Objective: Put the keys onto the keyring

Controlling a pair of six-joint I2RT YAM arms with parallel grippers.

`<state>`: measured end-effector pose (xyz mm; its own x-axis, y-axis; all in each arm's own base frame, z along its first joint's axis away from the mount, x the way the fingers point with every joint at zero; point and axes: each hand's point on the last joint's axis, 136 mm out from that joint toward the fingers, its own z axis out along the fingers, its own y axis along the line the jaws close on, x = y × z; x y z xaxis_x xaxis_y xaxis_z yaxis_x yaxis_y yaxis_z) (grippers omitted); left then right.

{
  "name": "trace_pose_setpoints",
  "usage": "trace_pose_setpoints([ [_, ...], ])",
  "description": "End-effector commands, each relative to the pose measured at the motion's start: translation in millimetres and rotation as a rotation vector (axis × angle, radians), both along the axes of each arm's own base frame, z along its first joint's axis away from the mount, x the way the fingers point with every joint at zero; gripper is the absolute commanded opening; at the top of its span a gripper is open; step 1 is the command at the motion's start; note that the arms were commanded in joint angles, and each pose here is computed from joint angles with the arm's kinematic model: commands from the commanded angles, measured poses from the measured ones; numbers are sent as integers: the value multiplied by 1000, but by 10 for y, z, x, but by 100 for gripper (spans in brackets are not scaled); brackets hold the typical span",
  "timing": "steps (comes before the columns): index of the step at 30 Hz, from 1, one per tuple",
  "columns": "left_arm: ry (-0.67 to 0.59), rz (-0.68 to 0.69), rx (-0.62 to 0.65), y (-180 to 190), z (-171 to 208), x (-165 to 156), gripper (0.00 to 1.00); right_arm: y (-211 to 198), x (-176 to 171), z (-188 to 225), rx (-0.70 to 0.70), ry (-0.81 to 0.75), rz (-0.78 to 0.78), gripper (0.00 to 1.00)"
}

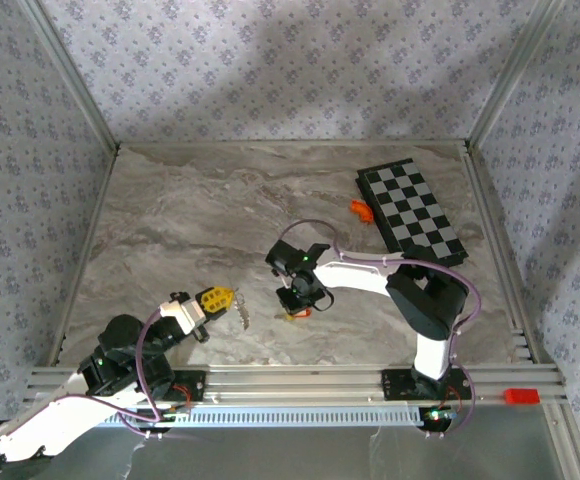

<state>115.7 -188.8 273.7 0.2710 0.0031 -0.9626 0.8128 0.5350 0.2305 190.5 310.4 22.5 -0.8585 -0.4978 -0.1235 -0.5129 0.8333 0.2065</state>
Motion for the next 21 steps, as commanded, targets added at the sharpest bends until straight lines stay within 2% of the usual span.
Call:
trace_pose_setpoints([
  [1,-17,-16,-45,24,123,-47,0,-39,-46,47,22,27,-33,15],
  [21,-14,-19,-43,17,110,-48,0,-58,-30,129,47,22,-49,11],
])
